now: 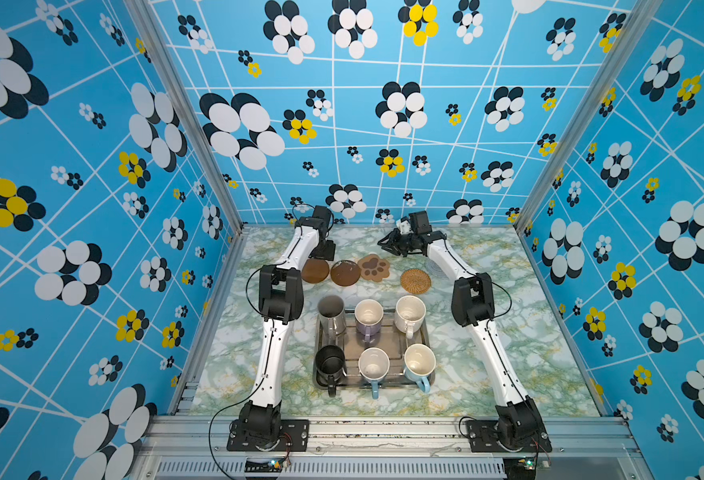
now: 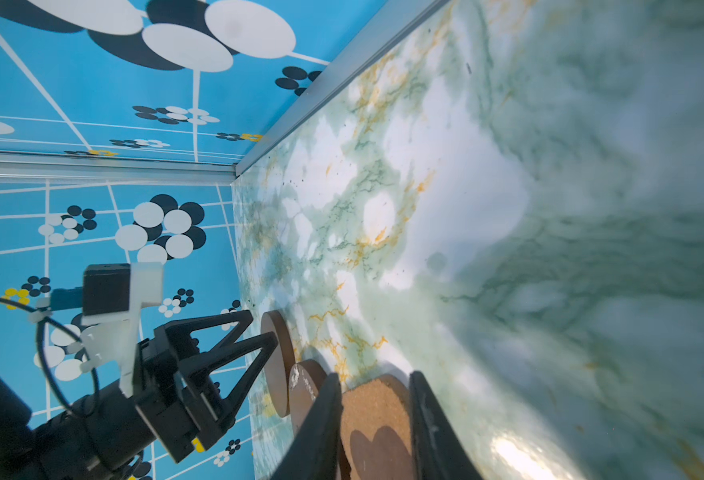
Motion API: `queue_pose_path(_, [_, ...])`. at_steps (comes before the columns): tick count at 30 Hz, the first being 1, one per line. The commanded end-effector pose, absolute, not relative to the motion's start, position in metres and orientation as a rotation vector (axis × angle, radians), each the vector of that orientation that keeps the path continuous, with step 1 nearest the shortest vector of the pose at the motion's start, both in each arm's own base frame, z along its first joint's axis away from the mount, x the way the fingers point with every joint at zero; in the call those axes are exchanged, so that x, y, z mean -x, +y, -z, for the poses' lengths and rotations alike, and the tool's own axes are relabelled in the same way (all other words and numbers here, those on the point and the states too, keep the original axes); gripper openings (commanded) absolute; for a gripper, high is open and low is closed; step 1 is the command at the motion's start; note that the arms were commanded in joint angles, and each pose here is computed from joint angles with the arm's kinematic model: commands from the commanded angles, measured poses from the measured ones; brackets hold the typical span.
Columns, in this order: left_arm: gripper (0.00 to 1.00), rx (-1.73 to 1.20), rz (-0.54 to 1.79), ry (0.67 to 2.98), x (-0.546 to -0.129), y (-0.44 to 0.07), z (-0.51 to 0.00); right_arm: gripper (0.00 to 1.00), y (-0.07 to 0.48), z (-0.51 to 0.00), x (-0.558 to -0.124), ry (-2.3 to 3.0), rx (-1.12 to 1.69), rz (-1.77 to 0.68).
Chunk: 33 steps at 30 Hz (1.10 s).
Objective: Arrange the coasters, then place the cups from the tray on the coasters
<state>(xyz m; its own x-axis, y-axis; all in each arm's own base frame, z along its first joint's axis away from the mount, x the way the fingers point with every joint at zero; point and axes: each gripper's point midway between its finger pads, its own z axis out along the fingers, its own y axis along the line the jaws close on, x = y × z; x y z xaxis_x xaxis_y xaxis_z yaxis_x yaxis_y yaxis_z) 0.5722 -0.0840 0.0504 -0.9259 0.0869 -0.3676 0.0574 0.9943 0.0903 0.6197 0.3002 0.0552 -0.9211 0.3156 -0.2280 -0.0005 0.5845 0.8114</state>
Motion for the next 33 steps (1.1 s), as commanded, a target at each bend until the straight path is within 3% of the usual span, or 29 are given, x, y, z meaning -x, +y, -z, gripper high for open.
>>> queue_pose_path(1, [0.77,-0.087,-0.051,2.699,-0.571,-0.090,-0.090,0.30,0.306,-0.041,-0.608,2.529,-0.232,-1.259])
queue_pose_path(33, [0.78,-0.132,0.025,2.631,-0.550,-0.120,-0.128,0.29,0.278,0.001,-0.543,2.803,-0.154,-1.044])
